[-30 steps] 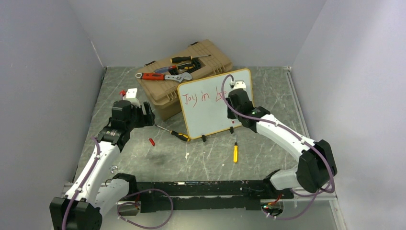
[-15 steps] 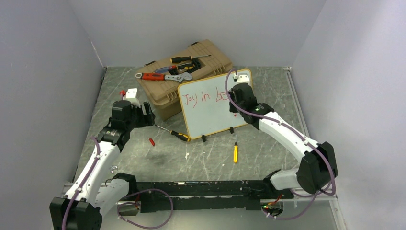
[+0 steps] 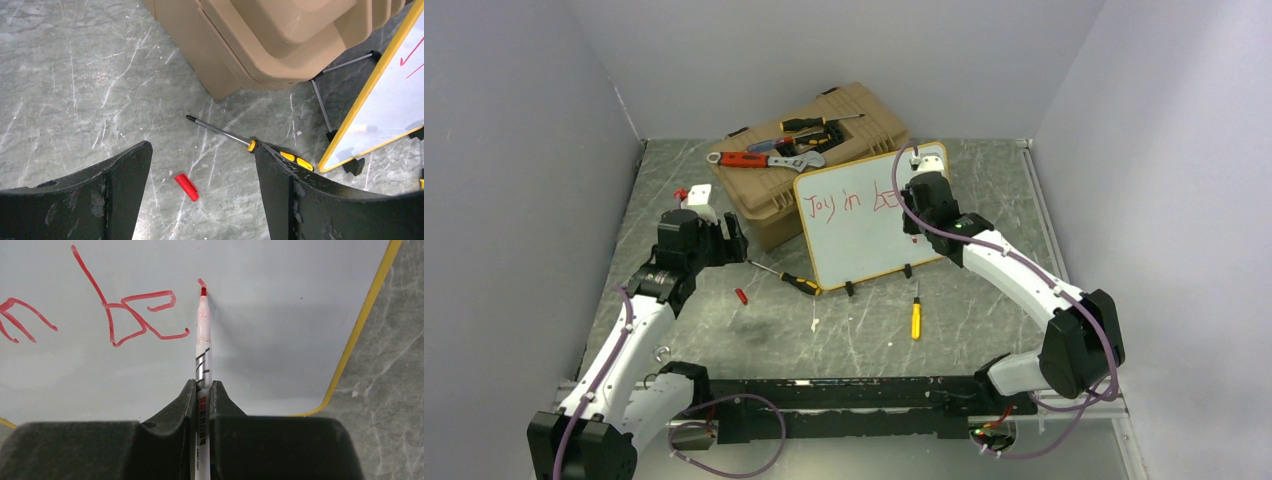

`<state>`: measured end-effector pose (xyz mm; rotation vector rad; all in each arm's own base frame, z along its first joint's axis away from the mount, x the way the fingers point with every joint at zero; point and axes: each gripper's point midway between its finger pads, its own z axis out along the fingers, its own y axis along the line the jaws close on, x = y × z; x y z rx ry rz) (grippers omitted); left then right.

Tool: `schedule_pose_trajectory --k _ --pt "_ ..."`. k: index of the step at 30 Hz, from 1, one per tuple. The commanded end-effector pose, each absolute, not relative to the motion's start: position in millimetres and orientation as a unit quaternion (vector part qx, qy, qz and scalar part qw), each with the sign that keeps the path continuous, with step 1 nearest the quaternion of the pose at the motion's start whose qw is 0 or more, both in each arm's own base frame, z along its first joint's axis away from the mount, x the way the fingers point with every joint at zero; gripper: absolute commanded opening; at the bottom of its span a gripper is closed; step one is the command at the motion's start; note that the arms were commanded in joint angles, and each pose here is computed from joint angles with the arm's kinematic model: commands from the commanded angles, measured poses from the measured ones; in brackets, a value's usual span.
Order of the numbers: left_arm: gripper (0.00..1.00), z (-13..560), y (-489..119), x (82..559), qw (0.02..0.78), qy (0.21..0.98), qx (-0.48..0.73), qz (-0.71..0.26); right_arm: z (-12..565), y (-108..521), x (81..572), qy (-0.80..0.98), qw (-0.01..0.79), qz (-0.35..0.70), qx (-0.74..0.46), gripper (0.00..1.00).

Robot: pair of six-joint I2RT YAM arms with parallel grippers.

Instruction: Write a sentence on the whiteboard

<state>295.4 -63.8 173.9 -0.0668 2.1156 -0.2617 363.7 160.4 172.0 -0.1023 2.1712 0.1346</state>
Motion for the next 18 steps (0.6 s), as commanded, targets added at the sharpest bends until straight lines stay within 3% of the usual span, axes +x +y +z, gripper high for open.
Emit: schedule_pose_trajectory --k 1,9,18 --pt "0.81 182 -68 300 0.501 0.857 -0.018 -0.118 166 160 359 0.886 0.457 0.064 -0.035 0.00" --pt "0.81 181 -69 300 0.500 0.858 -0.017 -0.118 156 155 347 0.892 0.446 0.065 -0.027 0.00" --pt "0.81 180 -68 301 0.499 0.859 -0.017 -0.117 188 156 356 0.875 0.478 0.068 -0.031 0.00"
